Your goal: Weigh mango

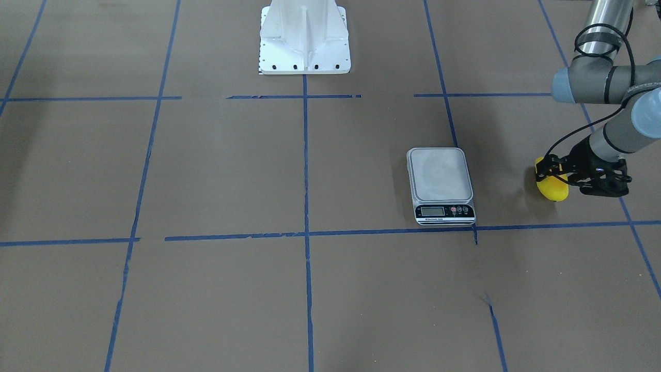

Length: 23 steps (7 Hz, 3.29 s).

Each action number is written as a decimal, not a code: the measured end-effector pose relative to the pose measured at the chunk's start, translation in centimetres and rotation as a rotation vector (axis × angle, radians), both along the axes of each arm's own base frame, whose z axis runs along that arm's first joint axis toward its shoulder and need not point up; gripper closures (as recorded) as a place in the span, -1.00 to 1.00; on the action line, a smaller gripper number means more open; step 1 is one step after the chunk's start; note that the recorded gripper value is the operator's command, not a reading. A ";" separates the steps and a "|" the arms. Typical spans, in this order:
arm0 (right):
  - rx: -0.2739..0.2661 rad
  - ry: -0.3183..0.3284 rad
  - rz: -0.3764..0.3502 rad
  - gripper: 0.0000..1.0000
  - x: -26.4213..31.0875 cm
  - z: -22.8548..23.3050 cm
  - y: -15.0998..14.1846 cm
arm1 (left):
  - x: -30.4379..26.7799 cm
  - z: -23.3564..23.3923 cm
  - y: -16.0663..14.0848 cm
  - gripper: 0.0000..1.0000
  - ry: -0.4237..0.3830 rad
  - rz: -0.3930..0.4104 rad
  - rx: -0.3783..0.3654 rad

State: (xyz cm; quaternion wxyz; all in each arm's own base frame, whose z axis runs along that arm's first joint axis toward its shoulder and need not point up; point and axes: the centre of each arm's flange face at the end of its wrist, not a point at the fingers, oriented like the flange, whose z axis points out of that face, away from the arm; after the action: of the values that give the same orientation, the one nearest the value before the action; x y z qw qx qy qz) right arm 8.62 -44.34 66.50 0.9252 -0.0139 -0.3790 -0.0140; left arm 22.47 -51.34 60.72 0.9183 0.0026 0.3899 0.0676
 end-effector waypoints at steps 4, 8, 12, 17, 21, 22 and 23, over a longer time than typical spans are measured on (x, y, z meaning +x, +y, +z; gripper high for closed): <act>0.000 0.000 0.000 -1.00 0.0 0.0 0.0 | 0.8 -8.4 -1.1 1.00 0.052 -0.020 0.039; 0.000 0.000 0.000 -1.00 0.0 0.0 0.0 | 9.4 -22.6 -2.8 1.00 0.119 -0.110 -0.074; 0.000 0.000 0.000 -1.00 0.0 0.0 0.0 | 14.3 -21.8 -1.0 -1.00 0.102 -0.058 -0.119; 0.000 0.000 0.000 -1.00 0.0 0.0 0.0 | 6.2 -23.1 -2.6 -1.00 0.133 -0.124 -0.031; 0.000 0.000 0.000 -1.00 0.0 0.0 0.0 | -19.1 -9.1 -2.5 -1.00 -0.009 -0.089 0.145; 0.000 0.000 0.000 -1.00 0.0 0.0 0.0 | -25.3 -6.0 -2.0 -1.00 -0.038 -0.067 0.145; 0.000 0.000 0.000 -1.00 0.0 0.0 0.0 | -30.0 -3.2 -1.4 -1.00 -0.049 -0.074 0.129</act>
State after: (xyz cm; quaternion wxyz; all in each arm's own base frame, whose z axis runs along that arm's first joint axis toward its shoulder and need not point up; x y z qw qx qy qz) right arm 8.62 -44.35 66.49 0.9252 -0.0139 -0.3790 -0.0137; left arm -7.56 -52.71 57.49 0.9274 0.0746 0.3617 0.0586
